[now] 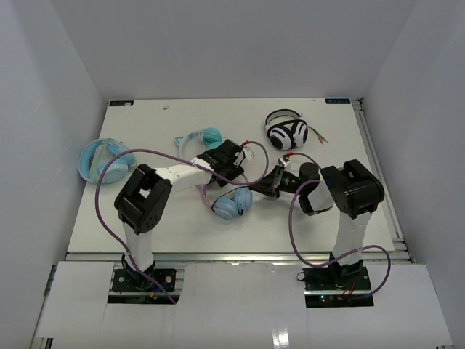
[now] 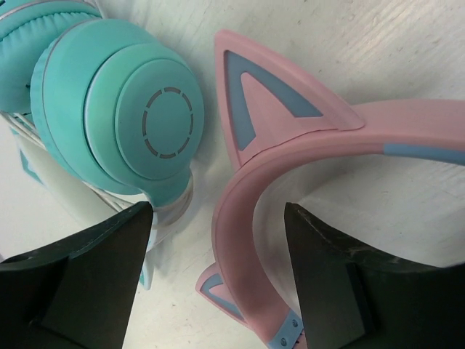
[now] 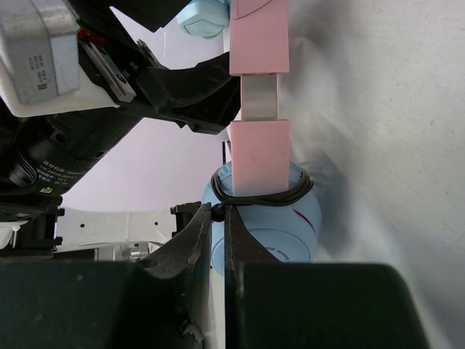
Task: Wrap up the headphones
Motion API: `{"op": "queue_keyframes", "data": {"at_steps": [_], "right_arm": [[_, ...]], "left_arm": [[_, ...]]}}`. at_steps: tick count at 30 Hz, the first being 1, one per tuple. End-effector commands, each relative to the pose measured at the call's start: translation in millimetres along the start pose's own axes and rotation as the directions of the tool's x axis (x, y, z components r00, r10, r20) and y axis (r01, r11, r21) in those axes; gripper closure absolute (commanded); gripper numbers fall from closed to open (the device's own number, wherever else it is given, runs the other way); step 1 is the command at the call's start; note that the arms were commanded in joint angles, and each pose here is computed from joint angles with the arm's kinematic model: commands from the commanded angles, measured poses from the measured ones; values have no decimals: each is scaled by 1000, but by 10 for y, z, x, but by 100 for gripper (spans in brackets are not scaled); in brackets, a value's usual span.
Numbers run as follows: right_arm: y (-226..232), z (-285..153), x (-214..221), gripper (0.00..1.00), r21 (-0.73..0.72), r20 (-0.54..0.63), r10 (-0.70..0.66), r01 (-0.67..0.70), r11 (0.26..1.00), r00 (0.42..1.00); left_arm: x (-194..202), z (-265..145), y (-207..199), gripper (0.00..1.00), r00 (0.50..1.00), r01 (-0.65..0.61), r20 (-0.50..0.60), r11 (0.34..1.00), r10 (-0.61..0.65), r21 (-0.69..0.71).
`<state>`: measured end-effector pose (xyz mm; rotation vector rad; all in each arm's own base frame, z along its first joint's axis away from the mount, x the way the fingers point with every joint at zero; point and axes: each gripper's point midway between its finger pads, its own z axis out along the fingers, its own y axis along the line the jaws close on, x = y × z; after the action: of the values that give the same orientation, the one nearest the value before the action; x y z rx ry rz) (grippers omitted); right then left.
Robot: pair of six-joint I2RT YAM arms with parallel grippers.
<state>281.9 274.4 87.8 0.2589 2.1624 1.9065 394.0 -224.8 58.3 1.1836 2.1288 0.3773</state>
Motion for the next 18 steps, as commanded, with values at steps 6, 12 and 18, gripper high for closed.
{"op": "queue_keyframes", "data": {"at_steps": [6, 12, 18], "right_arm": [[189, -53, -41, 92, -107, 28, -159, 161, 981, 987], [174, -54, -47, 91, -105, 28, -156, 158, 982, 987], [157, -70, -54, 90, -102, 28, -154, 156, 982, 988]], "left_arm": [[-495, -262, 173, 15, 974, 141, 173, 990, -143, 21], [-591, -380, 284, 11, 958, 210, 199, 978, -208, 9], [-561, -415, 409, 7, 946, 275, 187, 961, -265, -30]]}}
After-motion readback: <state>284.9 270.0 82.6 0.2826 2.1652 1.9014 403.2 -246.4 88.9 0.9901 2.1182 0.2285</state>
